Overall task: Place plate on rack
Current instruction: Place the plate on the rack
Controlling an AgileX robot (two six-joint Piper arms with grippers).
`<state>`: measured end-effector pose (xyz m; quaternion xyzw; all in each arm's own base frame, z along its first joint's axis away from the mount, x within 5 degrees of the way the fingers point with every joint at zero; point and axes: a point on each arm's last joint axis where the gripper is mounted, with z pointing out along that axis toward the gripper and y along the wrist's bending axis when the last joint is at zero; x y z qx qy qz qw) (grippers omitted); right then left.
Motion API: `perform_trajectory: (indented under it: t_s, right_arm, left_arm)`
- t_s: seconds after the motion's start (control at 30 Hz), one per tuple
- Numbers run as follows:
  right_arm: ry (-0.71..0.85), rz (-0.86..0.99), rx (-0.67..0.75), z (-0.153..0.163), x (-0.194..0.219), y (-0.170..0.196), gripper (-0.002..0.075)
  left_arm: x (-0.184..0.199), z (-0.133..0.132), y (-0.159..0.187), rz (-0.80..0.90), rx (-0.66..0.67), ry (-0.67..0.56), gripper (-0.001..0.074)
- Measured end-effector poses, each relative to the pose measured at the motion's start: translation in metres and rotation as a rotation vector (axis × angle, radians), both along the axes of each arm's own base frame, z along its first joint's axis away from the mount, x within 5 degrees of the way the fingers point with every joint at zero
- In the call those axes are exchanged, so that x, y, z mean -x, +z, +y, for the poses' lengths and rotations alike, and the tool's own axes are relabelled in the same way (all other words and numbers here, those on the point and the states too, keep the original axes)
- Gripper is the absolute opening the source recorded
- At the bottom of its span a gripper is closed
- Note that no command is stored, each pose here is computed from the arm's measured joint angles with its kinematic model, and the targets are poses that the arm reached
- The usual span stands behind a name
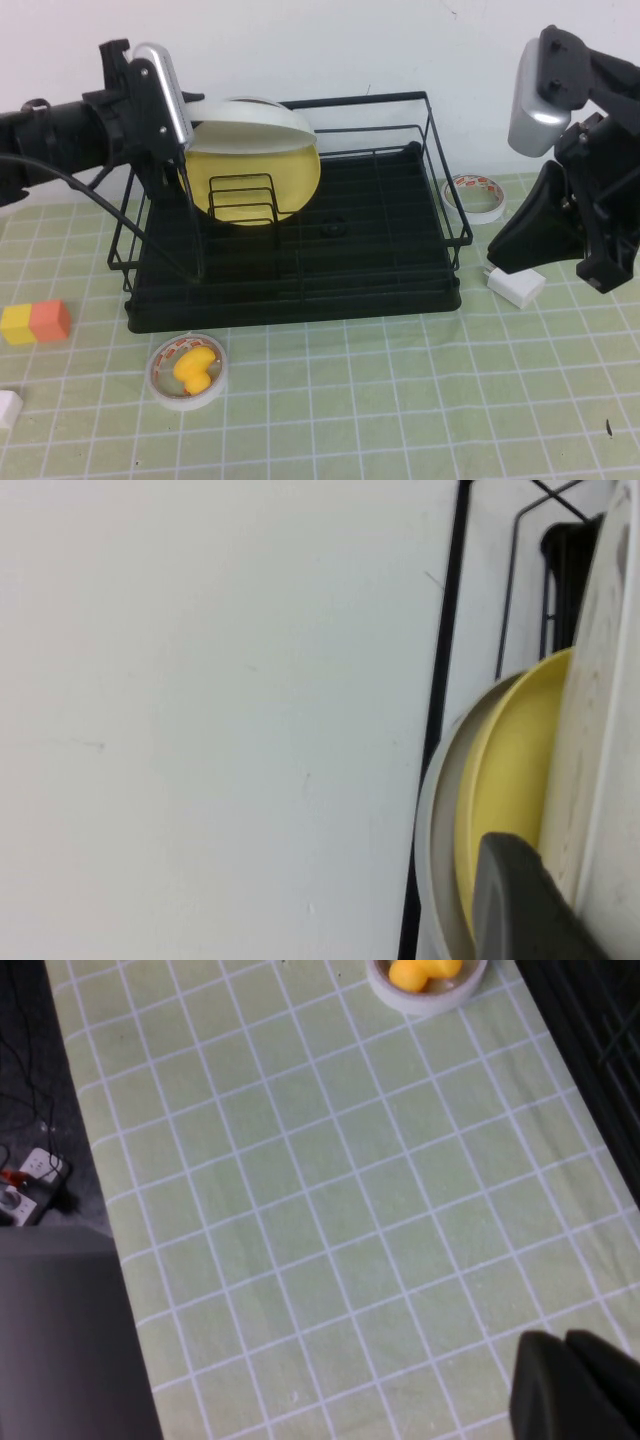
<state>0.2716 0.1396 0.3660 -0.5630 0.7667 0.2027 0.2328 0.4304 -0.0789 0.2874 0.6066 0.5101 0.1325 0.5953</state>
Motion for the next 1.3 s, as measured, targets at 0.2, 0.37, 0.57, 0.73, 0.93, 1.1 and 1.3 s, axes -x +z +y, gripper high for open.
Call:
perform_trajectory:
  t_s: [0.2, 0.37, 0.57, 0.73, 0.93, 1.1, 1.3]
  right_arm:
    - [-0.004, 0.0, 0.003, 0.0, 0.0, 0.0, -0.0002]
    - [-0.013, 0.006, 0.001, 0.0, 0.0, 0.0, -0.0002]
    - [-0.016, 0.01, -0.005, 0.0, 0.0, 0.001, -0.0002]
    - [-0.016, 0.011, -0.007, 0.0, 0.0, 0.001, -0.0002]
    - [-0.016, 0.011, -0.007, 0.0, 0.0, 0.001, -0.0002]
    - [-0.016, 0.011, -0.007, 0.0, 0.0, 0.001, -0.0002]
    - [-0.016, 0.011, -0.007, 0.0, 0.0, 0.001, -0.0002]
  left_arm:
    - [0.0, 0.0, 0.001, 0.006, 0.014, 0.005, 0.0103]
    - [-0.004, 0.0, -0.008, 0.031, 0.018, 0.015, 0.0103]
    - [-0.009, 0.002, -0.022, 0.077, 0.025, 0.04, 0.0103]
    - [-0.012, 0.001, -0.031, 0.113, 0.048, 0.049, 0.0103]
    - [-0.017, 0.001, -0.049, 0.186, 0.088, 0.068, 0.0103]
    - [-0.019, 0.0, -0.057, 0.273, 0.181, 0.092, 0.0223]
    - [-0.018, -0.001, -0.056, 0.294, 0.216, 0.089, 0.0438]
